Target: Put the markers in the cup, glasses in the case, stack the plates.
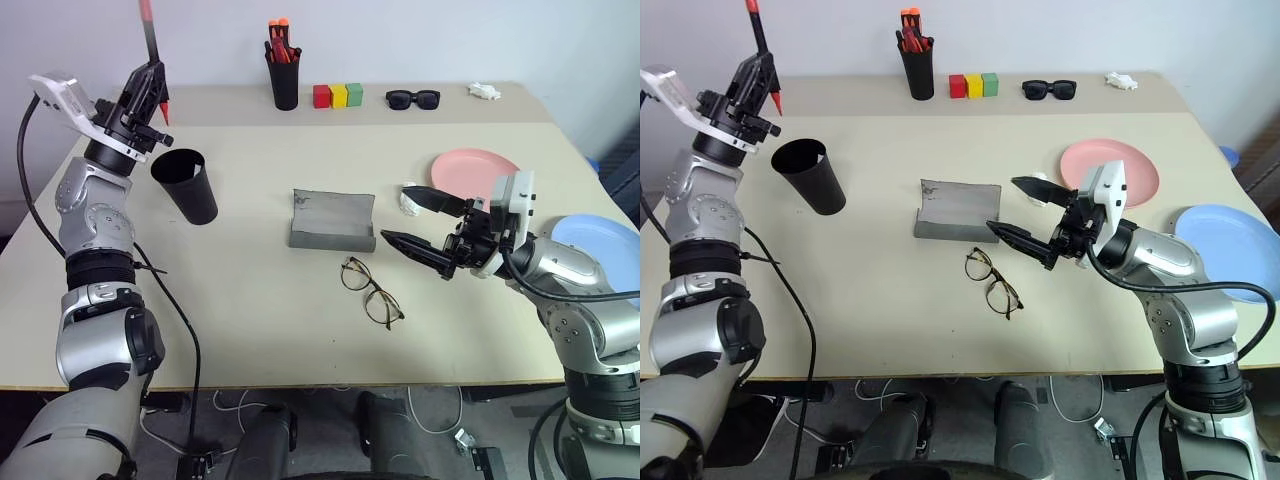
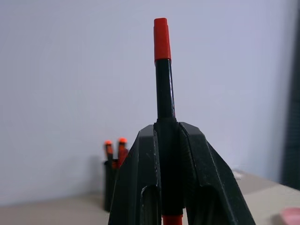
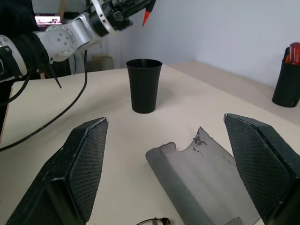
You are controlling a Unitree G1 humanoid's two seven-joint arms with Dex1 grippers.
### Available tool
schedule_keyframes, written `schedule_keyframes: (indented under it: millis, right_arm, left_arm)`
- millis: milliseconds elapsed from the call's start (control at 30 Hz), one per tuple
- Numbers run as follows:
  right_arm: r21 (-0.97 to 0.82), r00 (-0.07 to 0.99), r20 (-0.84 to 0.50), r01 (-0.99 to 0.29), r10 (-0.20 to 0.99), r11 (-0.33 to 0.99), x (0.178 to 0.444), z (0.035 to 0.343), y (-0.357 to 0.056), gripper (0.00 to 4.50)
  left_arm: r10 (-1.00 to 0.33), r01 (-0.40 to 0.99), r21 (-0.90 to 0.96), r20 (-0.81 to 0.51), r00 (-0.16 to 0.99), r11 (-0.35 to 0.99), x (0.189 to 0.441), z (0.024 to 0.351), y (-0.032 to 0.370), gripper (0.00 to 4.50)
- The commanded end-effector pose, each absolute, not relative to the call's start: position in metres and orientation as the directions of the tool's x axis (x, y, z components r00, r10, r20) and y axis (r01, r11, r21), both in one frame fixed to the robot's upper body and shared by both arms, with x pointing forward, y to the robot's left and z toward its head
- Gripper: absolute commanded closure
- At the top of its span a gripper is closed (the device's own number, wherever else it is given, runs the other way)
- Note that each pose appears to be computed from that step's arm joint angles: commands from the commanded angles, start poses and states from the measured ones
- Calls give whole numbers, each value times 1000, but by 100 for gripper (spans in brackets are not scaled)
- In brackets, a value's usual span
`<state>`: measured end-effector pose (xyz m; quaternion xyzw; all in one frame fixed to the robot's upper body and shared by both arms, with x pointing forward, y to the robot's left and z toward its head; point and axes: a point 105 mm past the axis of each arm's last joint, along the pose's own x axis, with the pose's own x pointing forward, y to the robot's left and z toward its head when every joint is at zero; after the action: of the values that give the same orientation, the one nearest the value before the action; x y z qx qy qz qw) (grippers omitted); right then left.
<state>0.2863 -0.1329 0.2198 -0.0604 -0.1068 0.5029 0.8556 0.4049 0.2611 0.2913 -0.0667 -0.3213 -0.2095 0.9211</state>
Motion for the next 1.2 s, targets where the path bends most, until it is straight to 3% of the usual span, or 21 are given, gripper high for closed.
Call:
schedule_keyframes:
  millis: [33,233,567,867,1067,1200]
  right_arm:
    - [-247,465,154,-837,872,489,282,229,-134,45]
    - [-245,464,154,-837,872,489,282,228,-133,45]
    - [-247,469,152,-835,870,493,282,228,-134,45]
    - [-249,471,151,-833,869,494,283,228,-135,45]
    - [-250,471,151,-832,869,495,283,228,-136,45]
    - [-248,473,152,-832,868,496,284,228,-136,45]
  left_arm:
    - [-277,322,46,634,722,946,402,293,280,446]
    - [-277,325,20,575,770,945,409,254,273,446]
    - [-273,332,-5,561,782,943,411,243,272,446]
    - [-304,371,-4,567,766,928,409,240,269,8]
    - [-323,381,25,583,745,924,406,246,266,8]
    - [-460,520,49,539,705,853,407,245,241,8]
